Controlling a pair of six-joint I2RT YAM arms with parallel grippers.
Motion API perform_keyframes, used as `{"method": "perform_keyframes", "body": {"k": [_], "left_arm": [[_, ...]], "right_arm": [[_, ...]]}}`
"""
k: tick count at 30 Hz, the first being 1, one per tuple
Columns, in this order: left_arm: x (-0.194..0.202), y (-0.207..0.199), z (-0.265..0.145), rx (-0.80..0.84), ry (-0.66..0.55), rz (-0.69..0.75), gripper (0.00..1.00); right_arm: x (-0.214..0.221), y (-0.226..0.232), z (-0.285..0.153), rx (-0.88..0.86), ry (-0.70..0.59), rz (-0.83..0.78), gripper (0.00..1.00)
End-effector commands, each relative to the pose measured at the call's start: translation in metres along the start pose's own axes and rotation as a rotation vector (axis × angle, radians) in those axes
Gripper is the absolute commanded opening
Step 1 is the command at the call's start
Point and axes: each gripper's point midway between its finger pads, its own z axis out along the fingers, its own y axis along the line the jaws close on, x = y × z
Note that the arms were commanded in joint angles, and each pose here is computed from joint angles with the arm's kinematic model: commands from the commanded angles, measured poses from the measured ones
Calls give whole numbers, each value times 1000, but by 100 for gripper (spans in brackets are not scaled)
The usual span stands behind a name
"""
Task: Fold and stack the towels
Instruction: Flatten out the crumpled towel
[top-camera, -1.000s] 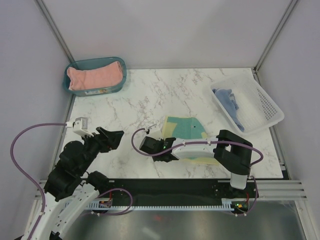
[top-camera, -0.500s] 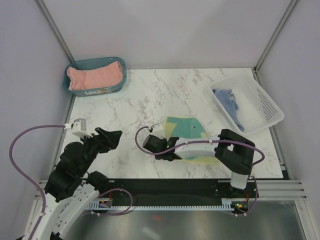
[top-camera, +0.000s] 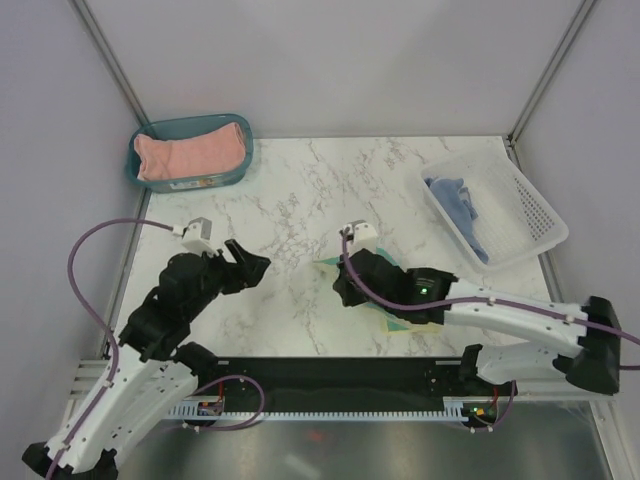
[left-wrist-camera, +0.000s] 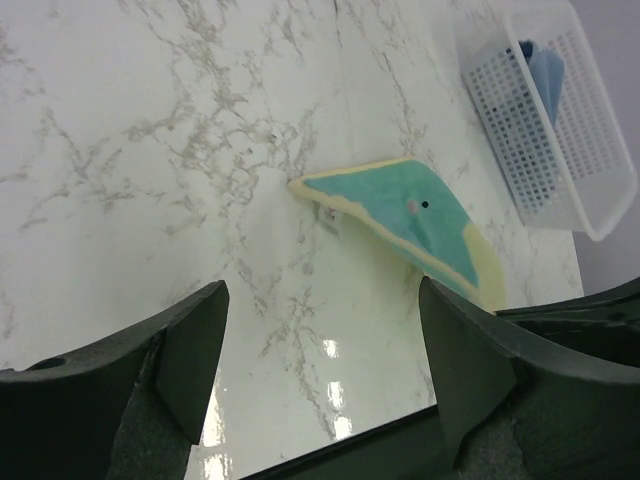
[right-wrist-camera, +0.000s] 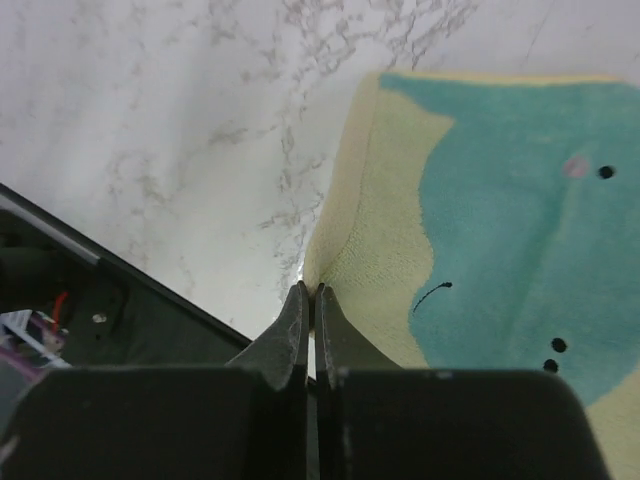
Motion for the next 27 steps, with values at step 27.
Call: {"method": "perform_keyframes", "body": {"k": [27], "left_arm": [[55,-91,122,692,244,827,73]], "right_arm": [[-92,-129,-30,28,-45,213,0]]}}
